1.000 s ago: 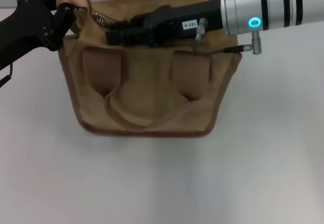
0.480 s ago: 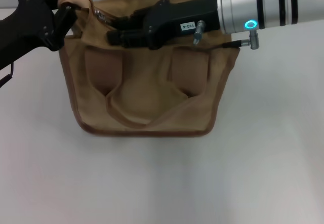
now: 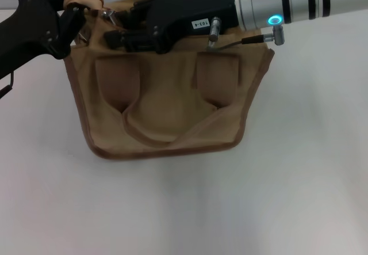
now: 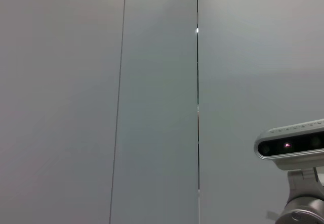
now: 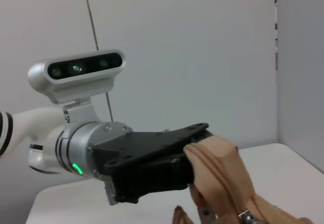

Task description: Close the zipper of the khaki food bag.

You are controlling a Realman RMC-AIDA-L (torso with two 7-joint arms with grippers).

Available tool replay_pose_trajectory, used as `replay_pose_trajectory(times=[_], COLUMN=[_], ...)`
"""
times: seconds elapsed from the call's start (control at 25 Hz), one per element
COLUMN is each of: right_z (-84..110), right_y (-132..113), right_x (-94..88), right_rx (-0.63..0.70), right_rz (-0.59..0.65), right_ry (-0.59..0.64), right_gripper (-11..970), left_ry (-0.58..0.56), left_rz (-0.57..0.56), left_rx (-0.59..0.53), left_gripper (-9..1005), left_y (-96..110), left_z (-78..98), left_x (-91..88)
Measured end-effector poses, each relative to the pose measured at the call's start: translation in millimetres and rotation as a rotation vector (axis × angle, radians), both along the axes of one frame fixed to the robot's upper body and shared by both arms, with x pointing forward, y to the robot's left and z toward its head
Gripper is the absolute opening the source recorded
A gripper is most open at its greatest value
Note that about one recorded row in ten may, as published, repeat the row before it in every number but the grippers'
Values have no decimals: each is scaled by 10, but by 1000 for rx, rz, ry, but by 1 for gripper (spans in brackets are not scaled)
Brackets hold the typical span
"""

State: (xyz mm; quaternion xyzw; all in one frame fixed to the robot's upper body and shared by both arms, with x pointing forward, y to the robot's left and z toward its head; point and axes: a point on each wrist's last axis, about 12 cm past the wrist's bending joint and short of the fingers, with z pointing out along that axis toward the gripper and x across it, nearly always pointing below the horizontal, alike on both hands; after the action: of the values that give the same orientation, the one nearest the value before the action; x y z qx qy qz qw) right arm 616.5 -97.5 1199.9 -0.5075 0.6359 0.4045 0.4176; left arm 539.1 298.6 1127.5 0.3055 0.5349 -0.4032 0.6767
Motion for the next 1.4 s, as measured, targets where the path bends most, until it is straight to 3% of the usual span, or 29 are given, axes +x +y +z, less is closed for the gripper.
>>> replay_pose_trajectory(times=[0.12, 0.56, 0.8, 1.0, 1.2, 1.32, 1.4], right_z=[-9, 26, 13, -23, -91, -106, -108], right_y=[12, -85, -72, -109, -189, -201, -202], right_x=[-16, -32, -30, -39, -74, -102, -108], right_rx=[-1, 75, 65, 56, 55, 54, 55], right_rz=[9, -31, -35, -45, -55, -42, -39], right_ry=[3, 10, 5, 14, 48, 60, 68], right_gripper=[414, 237, 69, 22, 45, 256, 273], left_ry=[0, 5, 6, 8, 9, 9, 9], left_rz=[1, 5, 4, 7, 8, 8, 8], left_rx=[0, -3, -5, -3, -3, -3, -4], left_gripper=[25, 36, 42, 47, 52, 55, 57], left_y=[4, -4, 2, 15, 18, 18, 16], left_z=[0, -19, -25, -31, -32, -32, -33], left_x=[0, -9, -21, -30, -32, -32, -32])
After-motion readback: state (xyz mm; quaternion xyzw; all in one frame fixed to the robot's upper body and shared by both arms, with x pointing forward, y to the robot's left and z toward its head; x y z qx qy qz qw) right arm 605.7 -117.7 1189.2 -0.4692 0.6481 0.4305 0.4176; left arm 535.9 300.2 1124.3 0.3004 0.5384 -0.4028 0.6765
